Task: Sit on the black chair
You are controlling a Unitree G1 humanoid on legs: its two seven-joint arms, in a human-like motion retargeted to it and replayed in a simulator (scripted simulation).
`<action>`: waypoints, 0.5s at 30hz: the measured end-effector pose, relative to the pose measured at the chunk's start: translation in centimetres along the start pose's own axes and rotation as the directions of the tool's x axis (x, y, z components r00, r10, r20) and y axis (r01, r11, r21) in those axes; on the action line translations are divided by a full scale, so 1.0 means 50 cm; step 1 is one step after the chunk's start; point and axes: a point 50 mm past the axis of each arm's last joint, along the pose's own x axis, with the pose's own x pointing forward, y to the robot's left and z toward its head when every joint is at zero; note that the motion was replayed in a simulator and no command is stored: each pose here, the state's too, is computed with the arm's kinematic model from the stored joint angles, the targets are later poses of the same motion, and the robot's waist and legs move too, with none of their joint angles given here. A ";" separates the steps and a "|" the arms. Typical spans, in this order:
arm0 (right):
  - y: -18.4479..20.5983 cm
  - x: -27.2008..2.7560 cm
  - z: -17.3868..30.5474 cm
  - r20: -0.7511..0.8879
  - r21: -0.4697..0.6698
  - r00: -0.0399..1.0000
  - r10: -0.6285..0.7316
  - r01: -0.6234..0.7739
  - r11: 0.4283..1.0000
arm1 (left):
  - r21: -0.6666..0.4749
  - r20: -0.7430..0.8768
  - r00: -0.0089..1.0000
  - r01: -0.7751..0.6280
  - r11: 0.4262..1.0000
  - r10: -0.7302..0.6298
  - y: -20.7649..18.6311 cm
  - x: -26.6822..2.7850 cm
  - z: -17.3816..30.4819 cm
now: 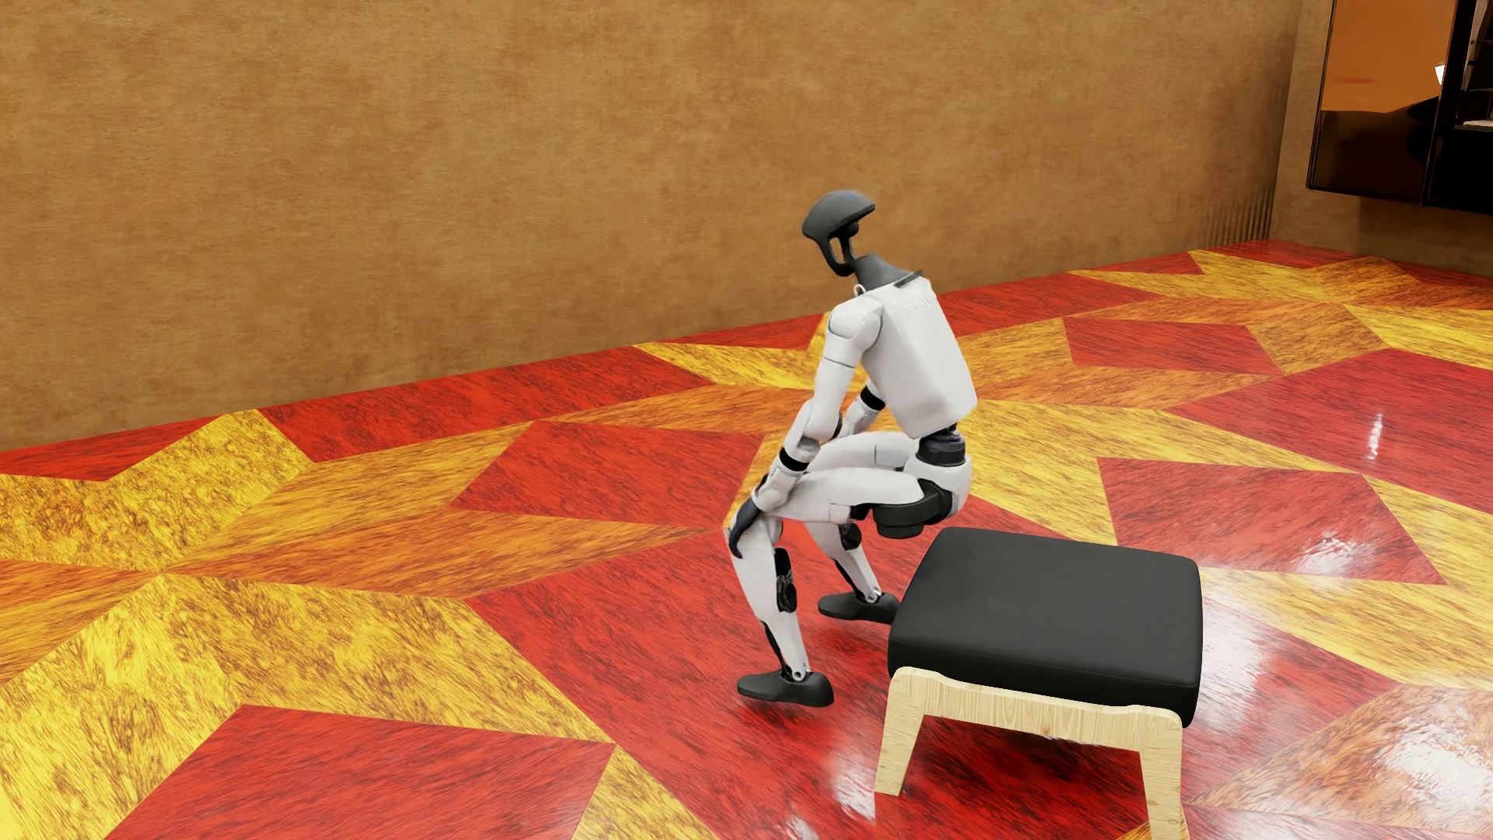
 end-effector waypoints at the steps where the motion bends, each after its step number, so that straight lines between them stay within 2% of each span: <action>1: 0.008 -0.003 -0.002 0.003 -0.010 1.000 0.028 -0.028 1.000 | -0.011 -0.025 0.999 0.022 1.000 -0.022 -0.011 -0.004 -0.011; 6: 0.052 -0.017 -0.016 -0.026 0.007 0.989 0.144 -0.144 0.990 | -0.044 -0.110 0.987 0.110 0.993 -0.115 -0.064 -0.023 -0.047; 15: 0.077 -0.031 -0.085 -0.187 0.119 0.975 0.121 -0.100 0.988 | -0.167 -0.264 0.959 0.060 0.984 -0.103 -0.084 -0.041 -0.107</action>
